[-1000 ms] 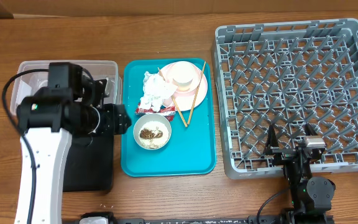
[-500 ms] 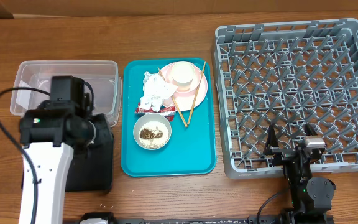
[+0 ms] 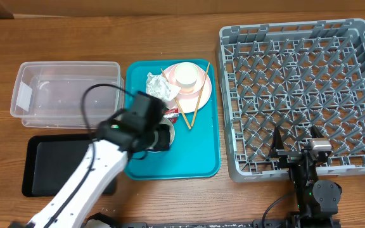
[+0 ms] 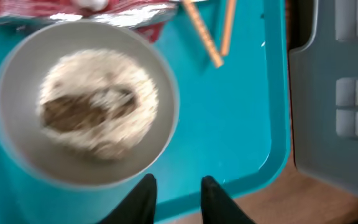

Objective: Sort waste into correct bins and load items into the dishwasher
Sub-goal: 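Reach the left gripper to the rice bowl on the teal tray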

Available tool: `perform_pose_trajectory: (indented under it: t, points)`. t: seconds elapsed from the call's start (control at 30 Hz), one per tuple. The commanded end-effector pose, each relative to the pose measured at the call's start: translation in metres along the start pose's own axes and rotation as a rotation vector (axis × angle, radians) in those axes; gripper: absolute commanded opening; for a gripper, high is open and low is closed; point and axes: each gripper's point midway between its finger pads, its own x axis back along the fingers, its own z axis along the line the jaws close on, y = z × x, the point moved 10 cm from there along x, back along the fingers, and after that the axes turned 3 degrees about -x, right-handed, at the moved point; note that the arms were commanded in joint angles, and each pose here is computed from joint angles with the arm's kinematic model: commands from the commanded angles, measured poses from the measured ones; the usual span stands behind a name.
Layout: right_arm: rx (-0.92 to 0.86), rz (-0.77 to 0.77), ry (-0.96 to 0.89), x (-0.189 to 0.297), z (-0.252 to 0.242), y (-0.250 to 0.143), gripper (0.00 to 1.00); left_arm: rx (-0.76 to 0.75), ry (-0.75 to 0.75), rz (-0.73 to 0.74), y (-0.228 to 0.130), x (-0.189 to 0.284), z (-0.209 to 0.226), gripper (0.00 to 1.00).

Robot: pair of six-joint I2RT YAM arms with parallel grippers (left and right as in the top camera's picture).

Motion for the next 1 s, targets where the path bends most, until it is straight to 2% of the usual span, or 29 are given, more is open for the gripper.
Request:
perform_pose_trajectory:
  t: [0.0, 0.2, 0.57, 0.77, 0.87, 0.97]
  points:
    - [0.001, -0.007, 0.001, 0.000, 0.000, -0.002, 1.00, -0.004, 0.111, -0.019, 0.001, -0.026, -0.012, 0.28]
    - [0.001, -0.007, 0.001, 0.000, 0.000, -0.002, 1.00, -0.068, 0.220, -0.058, 0.007, -0.057, -0.021, 0.32]
    - [0.001, -0.007, 0.000, 0.000, 0.000, -0.002, 1.00, -0.071, 0.274, 0.019, 0.004, -0.092, -0.015, 0.30]
    - [0.001, -0.007, 0.001, 0.000, 0.000, -0.002, 1.00, -0.073, 0.273, 0.020, 0.004, -0.092, -0.016, 0.18]
    - [0.001, -0.007, 0.001, 0.000, 0.000, -0.002, 1.00, -0.073, 0.273, 0.020, 0.004, -0.092, -0.016, 0.09]
    - [0.001, -0.007, 0.001, 0.000, 0.000, -0.002, 1.00, -0.073, 0.273, 0.020, 0.004, -0.092, -0.016, 0.07]
